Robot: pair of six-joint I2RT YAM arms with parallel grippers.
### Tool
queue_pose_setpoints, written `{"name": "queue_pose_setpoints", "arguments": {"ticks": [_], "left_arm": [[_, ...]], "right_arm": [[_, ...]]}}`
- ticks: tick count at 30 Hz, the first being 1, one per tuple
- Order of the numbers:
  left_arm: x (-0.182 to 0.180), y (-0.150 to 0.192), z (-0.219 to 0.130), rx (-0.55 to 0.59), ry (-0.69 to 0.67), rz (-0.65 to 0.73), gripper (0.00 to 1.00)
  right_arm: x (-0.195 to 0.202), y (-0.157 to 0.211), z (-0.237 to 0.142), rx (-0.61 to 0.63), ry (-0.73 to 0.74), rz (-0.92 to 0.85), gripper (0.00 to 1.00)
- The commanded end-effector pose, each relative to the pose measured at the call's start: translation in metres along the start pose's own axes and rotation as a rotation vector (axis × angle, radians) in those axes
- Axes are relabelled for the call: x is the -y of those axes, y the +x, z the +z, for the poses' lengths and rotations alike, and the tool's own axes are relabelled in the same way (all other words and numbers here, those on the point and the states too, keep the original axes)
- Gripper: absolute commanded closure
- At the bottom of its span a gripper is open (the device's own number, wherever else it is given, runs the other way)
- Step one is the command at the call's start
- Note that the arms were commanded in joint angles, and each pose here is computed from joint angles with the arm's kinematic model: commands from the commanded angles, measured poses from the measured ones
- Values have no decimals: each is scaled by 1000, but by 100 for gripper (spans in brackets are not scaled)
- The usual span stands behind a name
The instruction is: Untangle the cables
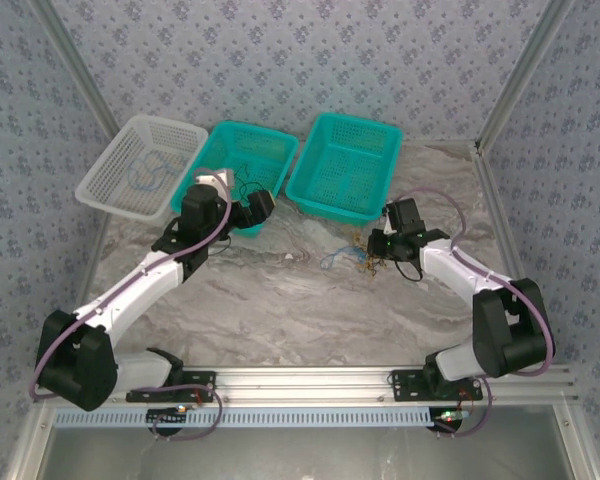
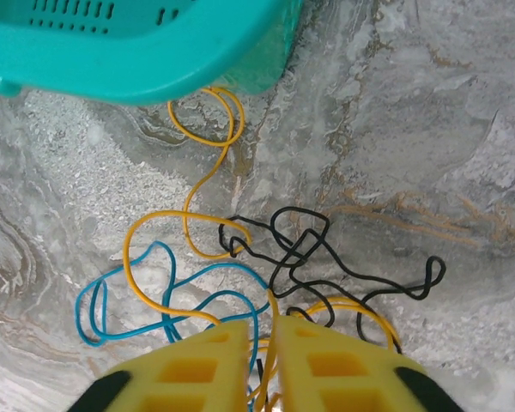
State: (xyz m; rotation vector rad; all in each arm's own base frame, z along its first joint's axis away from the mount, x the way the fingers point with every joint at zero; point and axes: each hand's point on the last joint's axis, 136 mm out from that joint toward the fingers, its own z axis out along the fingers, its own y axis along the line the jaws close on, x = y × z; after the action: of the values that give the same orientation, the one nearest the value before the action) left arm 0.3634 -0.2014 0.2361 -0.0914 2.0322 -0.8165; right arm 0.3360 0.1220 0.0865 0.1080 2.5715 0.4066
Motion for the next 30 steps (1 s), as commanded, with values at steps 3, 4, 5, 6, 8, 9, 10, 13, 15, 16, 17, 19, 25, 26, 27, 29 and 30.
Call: {"name": "queue_pose_setpoints", "arguments": {"ticks": [3,4,5,6,8,9,10,13,15,16,17,19,25,26,27,29,30], "left_arm": [[5,-8,-1,32,14,6,1],[8,-8,-1,30,30,11,1],[17,-8,-2,31,82,30,1],[28,-7,-3,31,149,47,1],[44,-5,-7,26,237,73,1],[49,-3,-8,17,255,97,1],[52,1,-7,3,264,122,1],[62,12,-6,-30,299,183,1],[71,21,-6,-46,346,219,1],[75,26,-5,-54,369,236,1],[78,29,-5,-58,385,251,1],[87,39,-5,-79,430,297,1],[119,85,-4,-142,579,518,1],[122,91,-3,-139,595,548,1],[124,96,-2,-134,610,578,1],[129,102,-1,-107,637,611,1],[129,104,0,-88,647,619,1]], "right_arm": [[-18,-6,-14,29,-63,-17,97],[-22,-7,-17,36,-75,-20,99],[-25,-8,-21,45,-87,-18,100],[-29,-9,-25,51,-103,-18,100],[-38,-10,-32,63,-139,-15,100],[-44,-11,-36,71,-167,-13,100],[-51,-11,-40,75,-200,-11,100],[-70,-10,-47,77,-286,-20,100],[-82,-10,-52,79,-321,-39,100],[-87,-10,-55,83,-329,-47,100],[-91,-11,-57,88,-338,-54,100],[-101,-15,-65,108,-366,-69,100],[-130,-19,-86,140,-479,-114,100],[-135,-19,-90,144,-494,-122,100],[-140,-19,-93,147,-508,-133,100],[-148,-19,-102,157,-532,-154,100],[-151,-19,-105,162,-541,-162,100]]}}
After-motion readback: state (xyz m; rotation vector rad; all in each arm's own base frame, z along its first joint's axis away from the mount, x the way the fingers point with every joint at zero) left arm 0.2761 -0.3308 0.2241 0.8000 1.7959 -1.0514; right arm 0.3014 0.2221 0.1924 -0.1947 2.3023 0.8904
